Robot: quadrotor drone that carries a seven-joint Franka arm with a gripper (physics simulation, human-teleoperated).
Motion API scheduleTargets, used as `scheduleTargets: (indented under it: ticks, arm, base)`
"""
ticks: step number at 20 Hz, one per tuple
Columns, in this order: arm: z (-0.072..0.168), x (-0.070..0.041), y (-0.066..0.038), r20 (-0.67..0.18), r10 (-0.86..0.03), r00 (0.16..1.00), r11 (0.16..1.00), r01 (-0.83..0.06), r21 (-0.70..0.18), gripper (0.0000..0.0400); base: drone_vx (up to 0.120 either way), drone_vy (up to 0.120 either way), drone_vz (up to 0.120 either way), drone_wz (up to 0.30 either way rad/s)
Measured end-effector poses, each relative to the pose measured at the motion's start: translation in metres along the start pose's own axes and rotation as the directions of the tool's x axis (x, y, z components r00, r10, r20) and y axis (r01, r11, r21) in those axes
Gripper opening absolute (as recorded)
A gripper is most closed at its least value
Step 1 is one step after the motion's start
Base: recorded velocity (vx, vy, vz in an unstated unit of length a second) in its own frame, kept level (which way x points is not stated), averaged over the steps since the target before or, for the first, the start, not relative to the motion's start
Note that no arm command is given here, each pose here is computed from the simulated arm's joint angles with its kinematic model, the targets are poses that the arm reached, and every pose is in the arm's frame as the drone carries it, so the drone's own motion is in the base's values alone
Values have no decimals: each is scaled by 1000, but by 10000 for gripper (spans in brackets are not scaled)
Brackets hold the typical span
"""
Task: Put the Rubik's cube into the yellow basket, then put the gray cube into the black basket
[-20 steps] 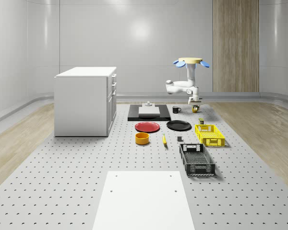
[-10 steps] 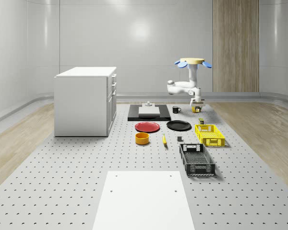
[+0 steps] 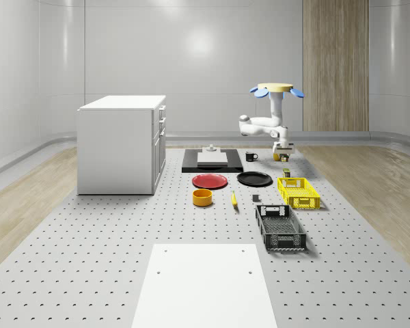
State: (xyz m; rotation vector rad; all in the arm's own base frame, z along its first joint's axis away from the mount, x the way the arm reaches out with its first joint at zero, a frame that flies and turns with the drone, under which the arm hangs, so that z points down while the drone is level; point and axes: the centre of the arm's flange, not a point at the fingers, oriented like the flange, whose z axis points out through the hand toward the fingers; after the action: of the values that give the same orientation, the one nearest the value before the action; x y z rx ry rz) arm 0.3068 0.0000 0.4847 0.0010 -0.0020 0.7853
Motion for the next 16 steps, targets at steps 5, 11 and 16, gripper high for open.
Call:
scheduleTargets:
  ticks: [5, 11, 16]
  arm:
    - [0, 0, 0, 0, 0, 1000, 1000, 0, 0, 325]
    - [0, 0, 0, 0, 0, 1000, 1000, 0, 0, 325]
    - [0, 0, 0, 0, 0, 1000, 1000, 0, 0, 325]
  base:
    - [120, 0, 0, 0]
    - [120, 0, 0, 0]
    - [120, 0, 0, 0]
